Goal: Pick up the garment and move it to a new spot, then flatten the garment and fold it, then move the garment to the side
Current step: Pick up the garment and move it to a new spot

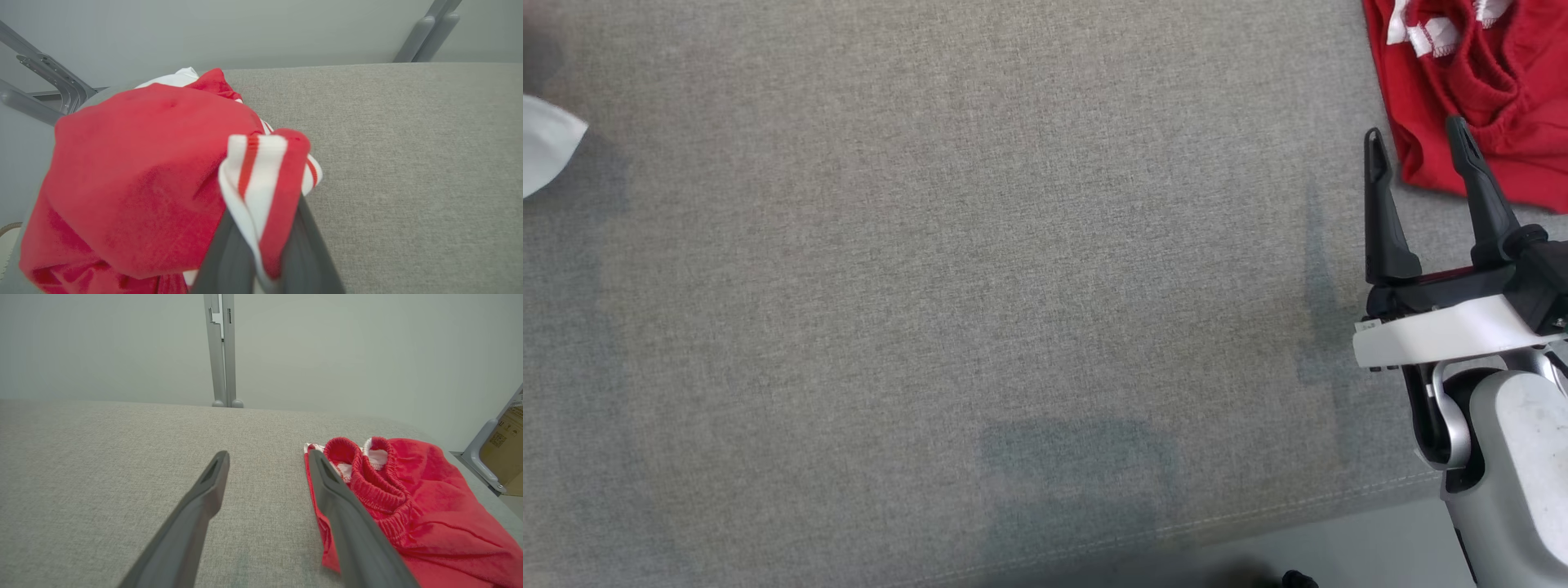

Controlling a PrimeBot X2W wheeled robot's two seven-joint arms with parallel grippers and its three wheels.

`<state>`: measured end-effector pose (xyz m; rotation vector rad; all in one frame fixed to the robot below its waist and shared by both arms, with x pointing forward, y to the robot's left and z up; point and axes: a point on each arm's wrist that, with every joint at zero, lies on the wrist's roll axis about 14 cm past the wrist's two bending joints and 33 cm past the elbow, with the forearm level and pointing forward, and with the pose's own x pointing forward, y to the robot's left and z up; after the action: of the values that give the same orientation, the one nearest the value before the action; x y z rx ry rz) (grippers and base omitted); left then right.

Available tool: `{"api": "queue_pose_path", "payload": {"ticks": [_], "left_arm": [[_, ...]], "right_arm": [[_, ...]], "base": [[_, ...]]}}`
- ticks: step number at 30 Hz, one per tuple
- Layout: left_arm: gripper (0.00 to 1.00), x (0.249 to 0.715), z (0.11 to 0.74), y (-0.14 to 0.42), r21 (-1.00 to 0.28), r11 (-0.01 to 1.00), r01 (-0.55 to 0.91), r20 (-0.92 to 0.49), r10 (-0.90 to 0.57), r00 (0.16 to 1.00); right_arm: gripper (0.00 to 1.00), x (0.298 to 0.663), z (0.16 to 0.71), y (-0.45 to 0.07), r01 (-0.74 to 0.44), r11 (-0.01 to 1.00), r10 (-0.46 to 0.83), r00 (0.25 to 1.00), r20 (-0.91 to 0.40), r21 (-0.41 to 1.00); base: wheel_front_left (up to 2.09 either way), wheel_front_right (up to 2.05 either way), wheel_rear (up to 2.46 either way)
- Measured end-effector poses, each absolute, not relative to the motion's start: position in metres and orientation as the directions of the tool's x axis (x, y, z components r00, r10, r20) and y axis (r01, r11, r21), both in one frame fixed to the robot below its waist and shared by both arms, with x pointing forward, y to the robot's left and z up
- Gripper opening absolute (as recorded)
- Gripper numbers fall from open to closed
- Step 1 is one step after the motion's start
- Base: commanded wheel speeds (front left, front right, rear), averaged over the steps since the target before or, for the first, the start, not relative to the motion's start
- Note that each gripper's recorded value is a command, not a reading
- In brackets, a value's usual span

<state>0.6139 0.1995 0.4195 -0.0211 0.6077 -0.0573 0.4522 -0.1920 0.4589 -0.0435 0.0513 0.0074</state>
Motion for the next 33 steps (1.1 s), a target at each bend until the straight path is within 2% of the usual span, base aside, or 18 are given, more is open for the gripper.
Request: {"api": "queue_pose_path", "payload": {"ticks": [7, 14, 20, 28, 33], "left_arm": [[0.00, 0.620, 0.480, 0.149, -0.128, 0.972, 0.195, -0.377, -0.229, 0.897], [0.00, 0.606, 0.540, 0.104, -0.141, 0.931, 0.336, -0.210, -0.359, 0.909], [0.00, 0.574, 0.576, 0.049, -0.194, 0.869, 0.455, -0.095, -0.478, 0.873], [0.00, 0.495, 0.551, -0.043, -0.398, 0.731, 0.555, -0.105, -0.637, 0.764], [0.00, 0.477, 0.551, -0.058, -0.379, 0.709, 0.595, -0.090, -0.668, 0.739]], "right_arm": [[1.00, 0.451, 0.473, -0.191, -0.006, 0.999, 0.006, 1.000, -0.009, -0.038], [1.00, 0.444, 0.498, -0.187, 0.000, 1.000, 0.001, 0.998, 0.055, -0.016], [1.00, 0.434, 0.514, -0.186, 0.007, 1.000, -0.007, 0.996, 0.087, 0.003], [1.00, 0.404, 0.515, -0.176, -0.001, 0.998, -0.004, 0.997, 0.071, 0.068], [1.00, 0.386, 0.521, -0.175, 0.001, 0.996, -0.008, 0.997, 0.082, 0.087]], "base": [[0.00, 0.00, 0.00], [0.00, 0.00, 0.00], [0.00, 0.00, 0.00], [0.00, 0.00, 0.00], [0.00, 0.00, 0.00]]}}
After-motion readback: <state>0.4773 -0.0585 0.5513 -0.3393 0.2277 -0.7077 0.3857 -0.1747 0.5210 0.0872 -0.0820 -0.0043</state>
